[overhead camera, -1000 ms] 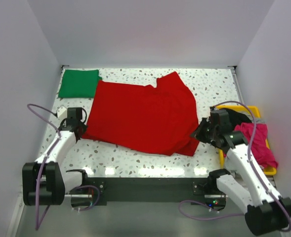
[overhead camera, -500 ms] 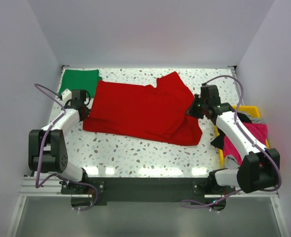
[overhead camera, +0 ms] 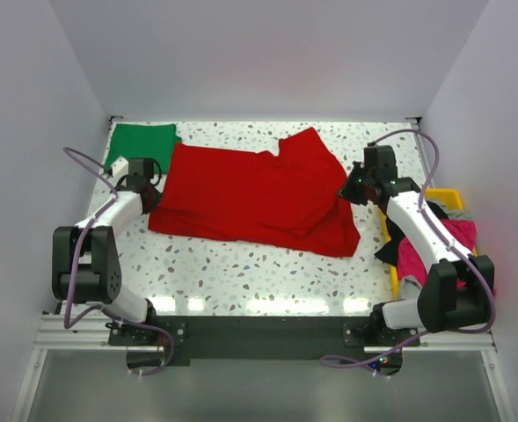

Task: Fold and stack the t-shirts
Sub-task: Fold the tshirt

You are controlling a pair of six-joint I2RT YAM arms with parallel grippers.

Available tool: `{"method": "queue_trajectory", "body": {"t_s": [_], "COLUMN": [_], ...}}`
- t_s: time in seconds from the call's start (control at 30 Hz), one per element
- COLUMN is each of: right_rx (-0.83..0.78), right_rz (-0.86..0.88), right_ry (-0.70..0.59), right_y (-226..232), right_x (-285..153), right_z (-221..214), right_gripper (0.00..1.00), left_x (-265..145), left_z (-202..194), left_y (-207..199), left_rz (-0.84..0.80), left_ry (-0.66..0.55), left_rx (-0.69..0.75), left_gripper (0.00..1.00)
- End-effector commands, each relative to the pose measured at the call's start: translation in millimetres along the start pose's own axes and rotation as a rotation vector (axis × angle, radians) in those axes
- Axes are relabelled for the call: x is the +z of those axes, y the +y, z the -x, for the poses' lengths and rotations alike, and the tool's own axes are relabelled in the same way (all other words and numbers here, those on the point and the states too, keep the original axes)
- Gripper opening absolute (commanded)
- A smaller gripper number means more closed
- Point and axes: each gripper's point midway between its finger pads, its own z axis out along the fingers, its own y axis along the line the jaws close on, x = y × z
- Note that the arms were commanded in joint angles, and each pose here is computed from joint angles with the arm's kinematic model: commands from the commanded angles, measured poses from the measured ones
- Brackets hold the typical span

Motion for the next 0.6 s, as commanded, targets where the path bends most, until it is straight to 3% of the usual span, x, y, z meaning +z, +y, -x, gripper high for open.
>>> {"method": "queue_trajectory", "body": {"t_s": [0.0,0.57], "right_rx": [0.000,0.050], "right_rz": [0.019,0.020], "right_ry": [-0.102,-0.085], "right_y": [6.2,-11.5], "right_x": [-6.0,6.0], "right_z": [31.4,40.3], "right_gripper": [0.00,0.00], "left_x": [-3.1,5.9], "left_z": [22.2,31.2], "left_y": [-21.7,-38.0], "left_rz": [-0.062,-0.076], "left_ry": [-0.057,-0.052], "left_rx": [-0.007,0.009], "left_gripper": [0.00,0.00]}}
